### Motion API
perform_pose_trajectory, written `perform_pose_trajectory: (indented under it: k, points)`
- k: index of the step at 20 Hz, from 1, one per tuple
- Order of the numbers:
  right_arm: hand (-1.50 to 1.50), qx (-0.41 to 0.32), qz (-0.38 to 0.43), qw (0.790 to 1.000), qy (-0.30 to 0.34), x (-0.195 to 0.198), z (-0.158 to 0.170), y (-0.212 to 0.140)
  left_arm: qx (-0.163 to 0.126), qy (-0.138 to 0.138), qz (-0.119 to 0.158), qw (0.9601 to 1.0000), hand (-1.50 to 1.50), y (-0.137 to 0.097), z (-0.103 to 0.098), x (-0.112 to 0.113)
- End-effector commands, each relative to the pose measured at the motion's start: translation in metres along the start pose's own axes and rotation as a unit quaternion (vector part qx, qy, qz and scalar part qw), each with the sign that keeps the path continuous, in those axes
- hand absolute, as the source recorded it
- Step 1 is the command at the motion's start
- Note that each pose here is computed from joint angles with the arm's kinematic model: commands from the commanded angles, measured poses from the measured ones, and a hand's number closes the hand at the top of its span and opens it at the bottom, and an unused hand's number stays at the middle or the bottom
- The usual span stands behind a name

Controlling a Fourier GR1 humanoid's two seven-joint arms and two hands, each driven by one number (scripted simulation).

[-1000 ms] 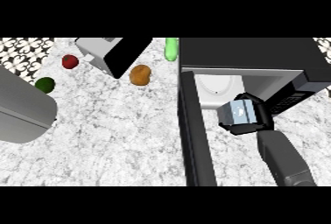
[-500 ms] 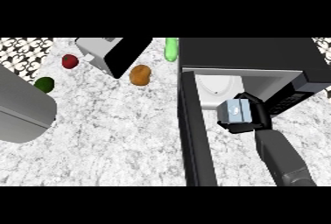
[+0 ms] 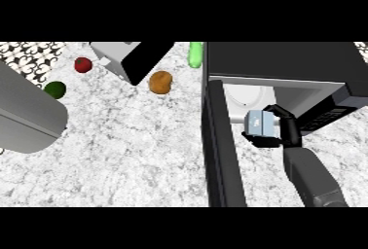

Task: Pick up the milk, place it into the microwave and close the microwave

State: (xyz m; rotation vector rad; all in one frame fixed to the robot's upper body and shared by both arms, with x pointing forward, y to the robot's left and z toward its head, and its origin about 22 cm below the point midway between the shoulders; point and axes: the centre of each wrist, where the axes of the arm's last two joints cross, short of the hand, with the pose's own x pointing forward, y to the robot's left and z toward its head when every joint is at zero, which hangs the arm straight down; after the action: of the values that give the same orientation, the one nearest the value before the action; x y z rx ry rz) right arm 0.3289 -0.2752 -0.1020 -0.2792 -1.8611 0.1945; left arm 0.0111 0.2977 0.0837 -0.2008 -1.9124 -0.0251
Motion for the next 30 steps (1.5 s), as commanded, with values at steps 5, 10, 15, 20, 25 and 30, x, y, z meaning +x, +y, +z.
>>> perform_pose_trajectory:
  k: [5,10,15,20,25,30]
  points:
    - [1.5,-0.059,0.096,0.993,-0.032,0.053,-0.089,-0.05,-0.014,-0.017,0.008,0.9997,-1.5,0.001,-0.008,0.003]
    - [1.5,-0.078,0.108,0.991,-0.029,0.05,-0.084,-0.048,-0.021,-0.021,0.007,0.9995,-1.5,0.003,-0.014,-0.001]
    - [1.5,-0.096,0.115,0.988,-0.034,0.048,-0.08,-0.055,-0.027,-0.013,0.008,0.9995,-1.5,0.005,-0.016,-0.002]
    - [1.5,-0.11,0.122,0.986,-0.036,0.045,-0.074,-0.055,-0.027,-0.011,-0.002,0.9996,-1.5,0.009,-0.019,-0.003]
    - [1.5,-0.129,0.126,0.983,-0.035,0.042,-0.069,-0.056,-0.027,-0.008,-0.019,0.9994,-1.5,0.01,-0.022,0.0]
    - [1.5,-0.131,0.14,0.981,-0.037,0.038,-0.061,-0.06,-0.038,-0.007,-0.021,0.999,-1.5,0.013,-0.026,0.001]
